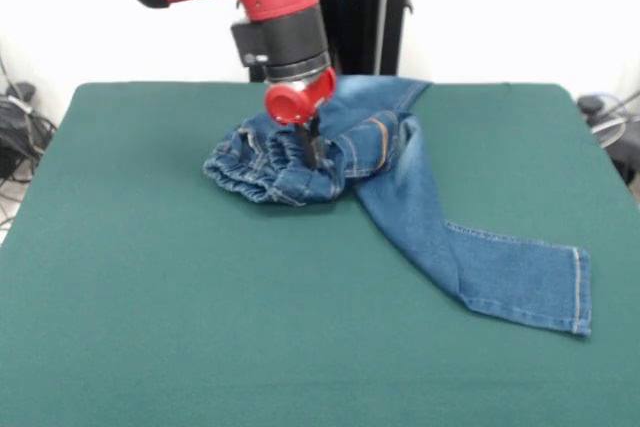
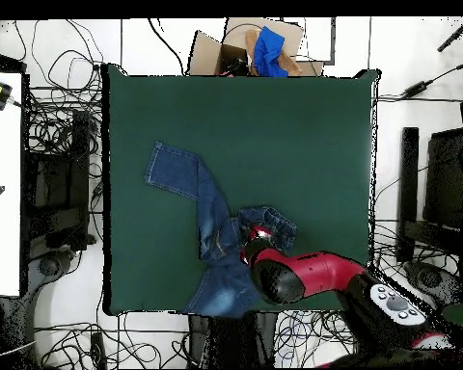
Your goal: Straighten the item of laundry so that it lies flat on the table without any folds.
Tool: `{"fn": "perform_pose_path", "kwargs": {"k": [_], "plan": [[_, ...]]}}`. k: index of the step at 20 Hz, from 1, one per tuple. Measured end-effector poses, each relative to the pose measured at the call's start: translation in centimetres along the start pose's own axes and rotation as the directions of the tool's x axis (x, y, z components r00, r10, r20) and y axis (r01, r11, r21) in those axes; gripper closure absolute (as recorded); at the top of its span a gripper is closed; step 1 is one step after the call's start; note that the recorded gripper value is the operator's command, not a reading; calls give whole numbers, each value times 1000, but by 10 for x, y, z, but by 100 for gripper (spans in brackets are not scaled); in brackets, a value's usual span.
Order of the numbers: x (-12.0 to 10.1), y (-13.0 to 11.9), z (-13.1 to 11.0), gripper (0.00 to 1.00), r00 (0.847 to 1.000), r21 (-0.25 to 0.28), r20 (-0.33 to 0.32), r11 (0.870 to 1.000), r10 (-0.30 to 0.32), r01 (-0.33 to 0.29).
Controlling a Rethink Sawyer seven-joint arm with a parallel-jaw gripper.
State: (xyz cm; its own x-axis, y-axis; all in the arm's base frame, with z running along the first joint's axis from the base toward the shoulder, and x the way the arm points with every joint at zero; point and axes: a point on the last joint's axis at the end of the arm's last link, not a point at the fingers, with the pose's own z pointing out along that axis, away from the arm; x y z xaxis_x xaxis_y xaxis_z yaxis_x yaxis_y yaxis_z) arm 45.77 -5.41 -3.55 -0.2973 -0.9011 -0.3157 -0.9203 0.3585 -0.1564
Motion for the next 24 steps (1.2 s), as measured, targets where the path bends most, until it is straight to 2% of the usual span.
{"fn": "perform_pose_path", "kwargs": {"k": [3,7,11,24], "plan": [[-16,0,1,100,1000,-9,-18,1000,-5,4],[-49,2,-3,100,999,-14,-41,1000,3,-3],[-63,1,-4,100,999,-5,-44,1000,2,-2],[-63,6,-7,100,997,13,-61,998,57,-56]]}}
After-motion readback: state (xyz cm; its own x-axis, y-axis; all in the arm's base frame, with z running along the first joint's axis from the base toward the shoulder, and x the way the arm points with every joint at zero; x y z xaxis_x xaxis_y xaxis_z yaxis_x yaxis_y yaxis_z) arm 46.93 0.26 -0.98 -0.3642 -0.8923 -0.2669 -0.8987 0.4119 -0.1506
